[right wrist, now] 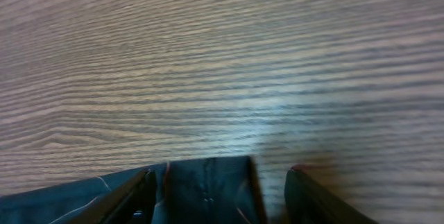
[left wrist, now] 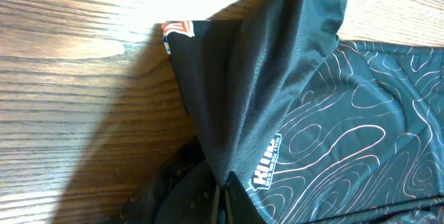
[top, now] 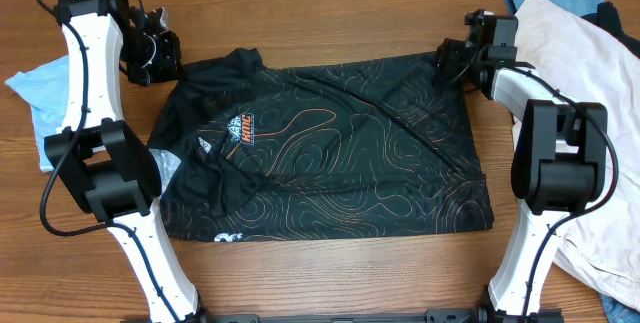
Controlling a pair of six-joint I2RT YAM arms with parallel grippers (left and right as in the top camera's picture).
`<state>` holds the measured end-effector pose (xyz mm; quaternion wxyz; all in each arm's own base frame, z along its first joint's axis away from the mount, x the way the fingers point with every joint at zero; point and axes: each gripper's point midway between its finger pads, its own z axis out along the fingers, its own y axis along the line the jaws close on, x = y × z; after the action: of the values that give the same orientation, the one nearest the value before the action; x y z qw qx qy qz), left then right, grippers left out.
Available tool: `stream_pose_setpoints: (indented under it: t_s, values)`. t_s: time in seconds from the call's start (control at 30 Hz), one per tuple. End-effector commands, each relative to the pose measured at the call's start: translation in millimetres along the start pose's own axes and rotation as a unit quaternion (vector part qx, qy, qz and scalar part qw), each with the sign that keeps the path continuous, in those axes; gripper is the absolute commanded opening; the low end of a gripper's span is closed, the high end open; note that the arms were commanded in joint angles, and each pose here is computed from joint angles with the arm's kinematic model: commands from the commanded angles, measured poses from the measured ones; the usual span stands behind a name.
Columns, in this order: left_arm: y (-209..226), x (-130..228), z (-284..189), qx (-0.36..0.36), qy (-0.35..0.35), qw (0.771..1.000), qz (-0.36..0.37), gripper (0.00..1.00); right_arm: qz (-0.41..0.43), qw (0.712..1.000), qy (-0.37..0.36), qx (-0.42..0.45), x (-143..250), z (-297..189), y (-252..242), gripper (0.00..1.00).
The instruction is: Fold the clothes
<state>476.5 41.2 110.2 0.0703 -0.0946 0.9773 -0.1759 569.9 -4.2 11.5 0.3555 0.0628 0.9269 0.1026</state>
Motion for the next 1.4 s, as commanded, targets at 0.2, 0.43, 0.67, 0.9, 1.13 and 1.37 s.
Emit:
stream_pose_setpoints:
  t_s: [0.2, 0.43, 0.67, 0.9, 1.13, 1.37]
  values:
    - [-12, -4, -12, 0.009, -0.018, 1.0, 0.021, 0.04, -0.001, 1.0, 0.011, -0.01, 10, 13, 9, 0.15]
    - [-12, 1, -12, 0.01, -0.007, 1.0, 0.016, 0.04, 0.063, 0.996, 0.027, 0.049, 14, 7, -20, 0.04]
    - [-1, 11, -17, 0.01, 0.012, 1.0, -0.006, 0.04, 0.064, 0.993, 0.049, 0.08, -13, -30, -27, 0.04]
    - [1, 27, -19, 0.014, 0.042, 0.999, 0.001, 0.04, 0.059, 0.989, 0.094, 0.1, -28, -78, -20, 0.04]
    - [-3, 30, -36, 0.009, 0.031, 0.999, 0.021, 0.04, 0.064, 0.981, 0.144, 0.109, -31, -119, -11, 0.04]
    - [9, 53, -68, -0.057, 0.042, 0.997, -0.007, 0.04, 0.072, 0.966, 0.218, 0.121, -11, -158, -6, 0.04]
